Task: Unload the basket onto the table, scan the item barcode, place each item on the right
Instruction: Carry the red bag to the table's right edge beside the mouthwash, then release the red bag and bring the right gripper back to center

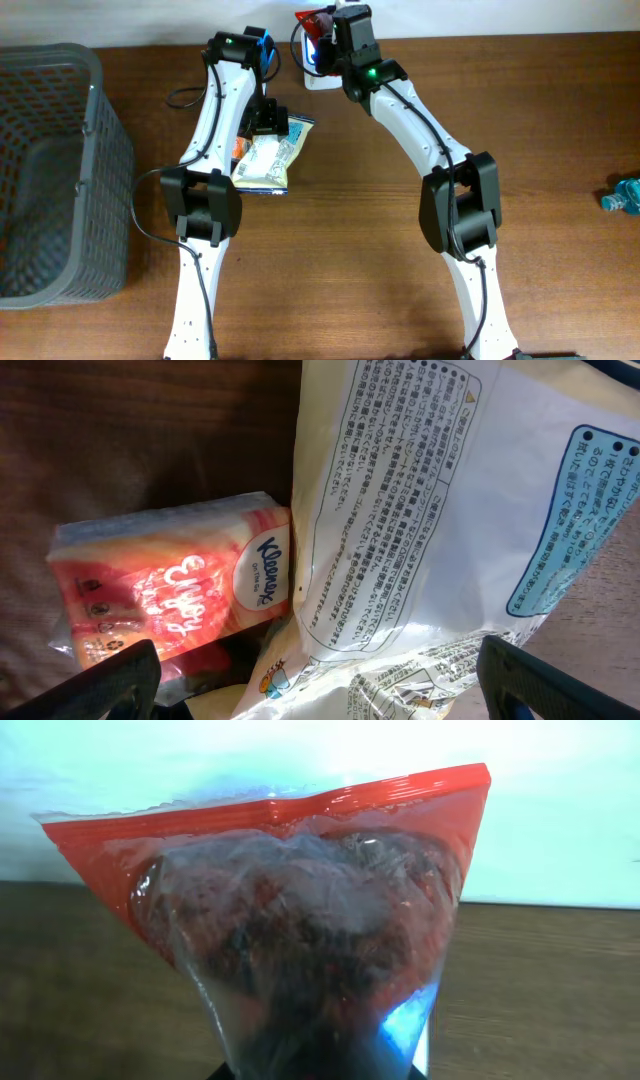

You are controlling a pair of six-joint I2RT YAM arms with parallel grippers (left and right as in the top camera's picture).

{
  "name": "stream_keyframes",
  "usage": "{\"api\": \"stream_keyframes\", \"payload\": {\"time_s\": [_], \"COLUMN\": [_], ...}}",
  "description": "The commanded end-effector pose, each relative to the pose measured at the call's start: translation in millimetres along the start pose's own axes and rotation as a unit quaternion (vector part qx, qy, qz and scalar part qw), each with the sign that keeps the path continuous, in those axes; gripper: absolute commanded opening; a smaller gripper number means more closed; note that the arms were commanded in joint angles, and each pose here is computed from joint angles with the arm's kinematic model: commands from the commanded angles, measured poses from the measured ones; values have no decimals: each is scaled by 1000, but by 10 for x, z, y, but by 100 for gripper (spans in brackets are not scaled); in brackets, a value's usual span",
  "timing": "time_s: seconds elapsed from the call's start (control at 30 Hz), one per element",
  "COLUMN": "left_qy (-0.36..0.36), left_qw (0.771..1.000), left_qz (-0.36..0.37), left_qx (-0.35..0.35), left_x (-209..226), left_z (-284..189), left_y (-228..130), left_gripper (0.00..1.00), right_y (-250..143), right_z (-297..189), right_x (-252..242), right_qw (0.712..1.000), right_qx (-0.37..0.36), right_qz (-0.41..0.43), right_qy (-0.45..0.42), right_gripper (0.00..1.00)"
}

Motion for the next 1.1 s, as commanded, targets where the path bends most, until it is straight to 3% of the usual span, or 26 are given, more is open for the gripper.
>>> {"api": "stream_keyframes", "payload": {"time_s": [0.0,0.13,0.23,0.3,0.4,0.5,0.67,0.77,0.8,0.97,1.03,1.07], "left_qy": [8,8,8,8,8,8,8,8,8,8,8,8], "left_qw": [1000,1000,1000,1000,1000,1000,1000,1000,1000,1000,1000,1000], "left_qz": [-2,-2,-2,-2,-2,-3,-3,-3,-3,-3,-3,-3], "left_qx": [5,5,5,5,5,5,5,5,5,5,5,5], "left_x": [-5,-5,-5,-5,-3,4,6,6,4,10,8,8], "left_z": [43,43,43,43,43,44,44,44,44,44,44,44], "left_y": [-11,-11,-11,-11,-11,-10,-10,-10,-10,-10,-10,-9], "left_gripper": [99,99,99,99,99,99,99,99,99,99,99,99], "right_y": [166,512,879,954,801,492,-35,-208,-227,-234,-256,-261], "right_z": [-32,-308,-756,-1100,-1517,-2110,-2796,-3021,-3084,-3152,-3144,-3148], "right_x": [-121,-398,-1108,-1794,-2802,-3875,-4984,-5327,-5421,-5660,-5659,-5621], "right_qw": [999,997,979,962,928,873,799,777,772,766,766,767], "right_qx": [-23,-41,-69,-47,4,61,107,106,99,69,73,78], "right_qz": [11,32,102,130,173,238,328,360,366,375,376,379], "right_qy": [-24,-56,-162,-235,-331,-422,-493,-506,-510,-517,-517,-512], "right_gripper": [18,16,16,16,15,16,16,17,22,25,36,36]}}
Point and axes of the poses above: each gripper's point midway between its finger pads, its own z axis out along the fingers, its own x axis along the line the jaws close on, y = z × x, the point moved 1 cm from there along -z, back along the fingers, and after that the axes turned 9 degrees about z, right-handed, at the moved point
